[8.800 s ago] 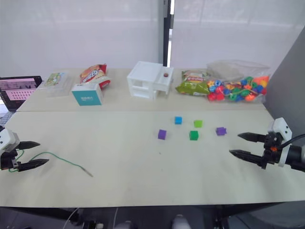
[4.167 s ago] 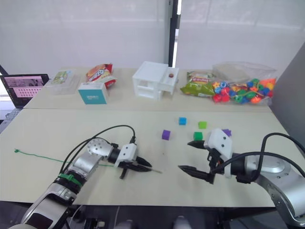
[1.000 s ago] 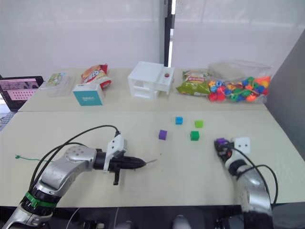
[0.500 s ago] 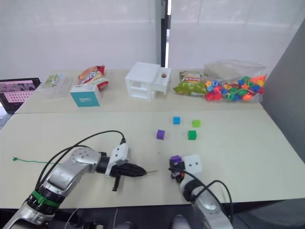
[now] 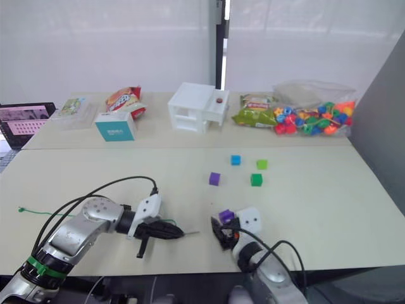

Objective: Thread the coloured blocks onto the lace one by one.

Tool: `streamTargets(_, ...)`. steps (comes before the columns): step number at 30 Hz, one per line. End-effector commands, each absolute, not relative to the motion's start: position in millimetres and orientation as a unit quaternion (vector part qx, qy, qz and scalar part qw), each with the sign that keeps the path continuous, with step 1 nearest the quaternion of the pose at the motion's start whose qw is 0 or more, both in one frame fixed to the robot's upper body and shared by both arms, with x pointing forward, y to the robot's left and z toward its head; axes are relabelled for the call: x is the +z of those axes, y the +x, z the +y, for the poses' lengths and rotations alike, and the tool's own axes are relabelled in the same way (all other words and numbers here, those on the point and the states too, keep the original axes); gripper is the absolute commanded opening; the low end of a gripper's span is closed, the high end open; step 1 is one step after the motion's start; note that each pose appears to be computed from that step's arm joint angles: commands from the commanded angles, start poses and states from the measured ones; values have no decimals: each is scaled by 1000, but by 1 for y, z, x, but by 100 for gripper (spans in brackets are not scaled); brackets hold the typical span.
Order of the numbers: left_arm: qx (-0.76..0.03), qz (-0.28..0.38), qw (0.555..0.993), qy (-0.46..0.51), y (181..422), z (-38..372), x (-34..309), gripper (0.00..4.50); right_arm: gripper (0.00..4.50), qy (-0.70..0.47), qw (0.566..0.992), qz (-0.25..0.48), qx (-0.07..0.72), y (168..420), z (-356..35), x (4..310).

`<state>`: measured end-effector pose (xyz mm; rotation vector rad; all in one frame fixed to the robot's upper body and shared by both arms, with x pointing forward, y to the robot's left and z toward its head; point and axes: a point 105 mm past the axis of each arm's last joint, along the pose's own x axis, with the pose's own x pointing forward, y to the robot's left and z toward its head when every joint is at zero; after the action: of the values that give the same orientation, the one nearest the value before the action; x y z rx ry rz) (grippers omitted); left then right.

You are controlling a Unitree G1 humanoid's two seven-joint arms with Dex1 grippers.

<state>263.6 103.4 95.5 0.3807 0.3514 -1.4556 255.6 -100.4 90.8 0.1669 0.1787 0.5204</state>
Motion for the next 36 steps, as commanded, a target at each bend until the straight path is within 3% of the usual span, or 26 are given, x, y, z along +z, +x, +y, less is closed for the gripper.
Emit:
streamTargets(1, -640, 137, 736, 174, 268, 108, 104, 0, 446, 84, 944, 49, 315, 254, -111, 131)
streamTargets(4, -627, 132, 749, 170, 269, 109, 103, 0, 446, 51, 920, 44, 387, 256, -120, 156)
streamTargets(7, -615, 116, 763, 159, 268, 104, 104, 0, 446, -111, 849, 80, 511, 262, -126, 168)
streamTargets(11, -617, 110, 764, 154, 265, 98, 105, 0, 446, -242, 754, 115, 600, 270, -129, 170)
streamTargets(19, -595, 103, 778, 173, 270, 103, 104, 0, 446, -440, 583, 155, 666, 297, -119, 150)
streamTargets(24, -590, 111, 775, 196, 271, 102, 92, 0, 446, -467, 560, 174, 662, 309, -109, 138)
streamTargets(31, -592, 102, 778, 186, 272, 96, 92, 0, 446, -471, 550, 189, 663, 308, -108, 128)
streamTargets(36, -607, 97, 768, 178, 271, 90, 92, 0, 286, -436, 560, 195, 677, 299, -103, 126)
